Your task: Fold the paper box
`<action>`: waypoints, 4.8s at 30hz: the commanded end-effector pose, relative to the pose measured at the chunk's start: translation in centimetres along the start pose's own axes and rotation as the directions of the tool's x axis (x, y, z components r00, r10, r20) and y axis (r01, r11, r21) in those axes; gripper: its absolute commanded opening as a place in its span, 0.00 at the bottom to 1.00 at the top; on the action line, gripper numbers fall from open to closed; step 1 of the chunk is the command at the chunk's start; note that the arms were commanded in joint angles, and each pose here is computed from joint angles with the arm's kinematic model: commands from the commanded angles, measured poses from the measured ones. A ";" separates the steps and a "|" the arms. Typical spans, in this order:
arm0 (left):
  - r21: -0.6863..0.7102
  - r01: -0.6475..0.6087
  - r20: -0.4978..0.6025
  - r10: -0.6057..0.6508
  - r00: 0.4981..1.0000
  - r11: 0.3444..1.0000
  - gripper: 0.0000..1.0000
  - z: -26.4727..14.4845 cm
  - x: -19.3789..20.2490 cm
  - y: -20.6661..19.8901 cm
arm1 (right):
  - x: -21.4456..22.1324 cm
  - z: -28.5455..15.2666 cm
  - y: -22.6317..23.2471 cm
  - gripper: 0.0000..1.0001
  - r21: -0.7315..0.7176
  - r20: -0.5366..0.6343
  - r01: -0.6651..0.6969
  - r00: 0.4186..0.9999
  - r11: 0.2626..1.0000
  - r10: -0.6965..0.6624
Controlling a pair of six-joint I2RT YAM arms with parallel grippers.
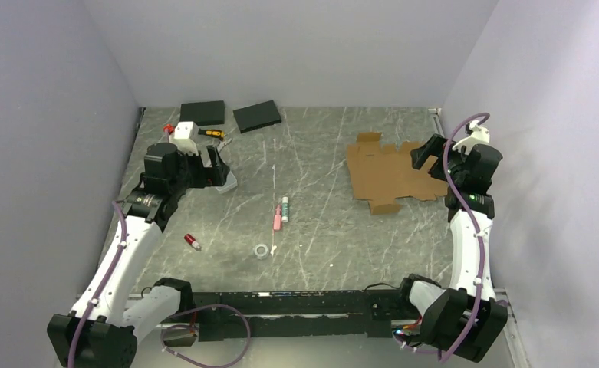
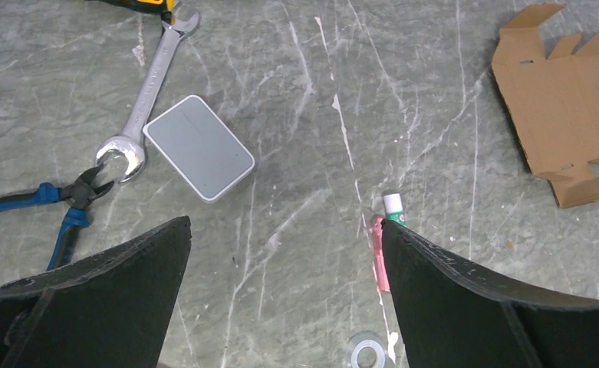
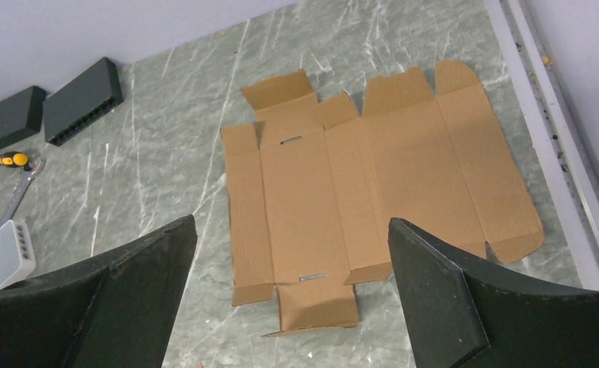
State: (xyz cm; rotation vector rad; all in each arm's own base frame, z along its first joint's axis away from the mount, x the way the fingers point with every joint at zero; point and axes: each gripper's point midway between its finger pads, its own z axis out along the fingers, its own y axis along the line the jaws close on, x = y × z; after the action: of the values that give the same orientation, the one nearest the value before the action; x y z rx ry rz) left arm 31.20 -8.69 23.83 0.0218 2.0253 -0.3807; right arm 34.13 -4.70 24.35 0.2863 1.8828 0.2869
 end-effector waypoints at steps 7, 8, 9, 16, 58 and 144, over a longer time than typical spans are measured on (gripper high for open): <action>0.136 -0.008 0.051 0.001 0.999 0.991 0.99 -0.6 -2.5 -2.8 | -1.4 0.1 1.4 1.00 -0.079 0.044 0.030 0.999 0.996 -0.027; 0.139 -0.005 0.047 -0.002 0.999 0.990 0.99 -0.6 -2.5 -2.8 | -1.2 0.0 1.7 1.00 -0.102 0.044 0.054 0.998 0.993 -0.049; 0.142 -0.004 0.044 -0.003 0.999 0.990 0.99 -0.6 -2.6 -2.8 | -0.9 0.0 2.0 1.00 -0.128 0.048 0.085 0.996 0.988 -0.079; 0.198 0.001 0.038 -0.009 0.999 0.980 0.99 -0.7 -2.3 -3.6 | 4.7 -0.6 7.1 1.00 -0.499 0.024 0.377 0.906 0.780 -0.423; 0.289 0.100 -0.062 -0.086 0.994 0.952 0.99 0.5 -1.6 -3.7 | 22.3 7.6 7.0 0.65 -0.550 -0.437 0.657 0.300 0.516 -0.848; 0.197 0.582 -0.629 -0.354 0.693 0.789 0.00 14.4 19.7 -21.5 | 27.5 -10.7 20.0 0.50 -0.956 0.277 0.166 0.227 -0.243 -0.934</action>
State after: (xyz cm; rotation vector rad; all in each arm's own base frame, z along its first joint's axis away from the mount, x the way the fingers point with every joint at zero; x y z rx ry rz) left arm 29.76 -36.15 4.06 -0.2465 2.6222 -1.2423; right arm 16.29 22.24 7.21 -2.1201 1.7754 0.6875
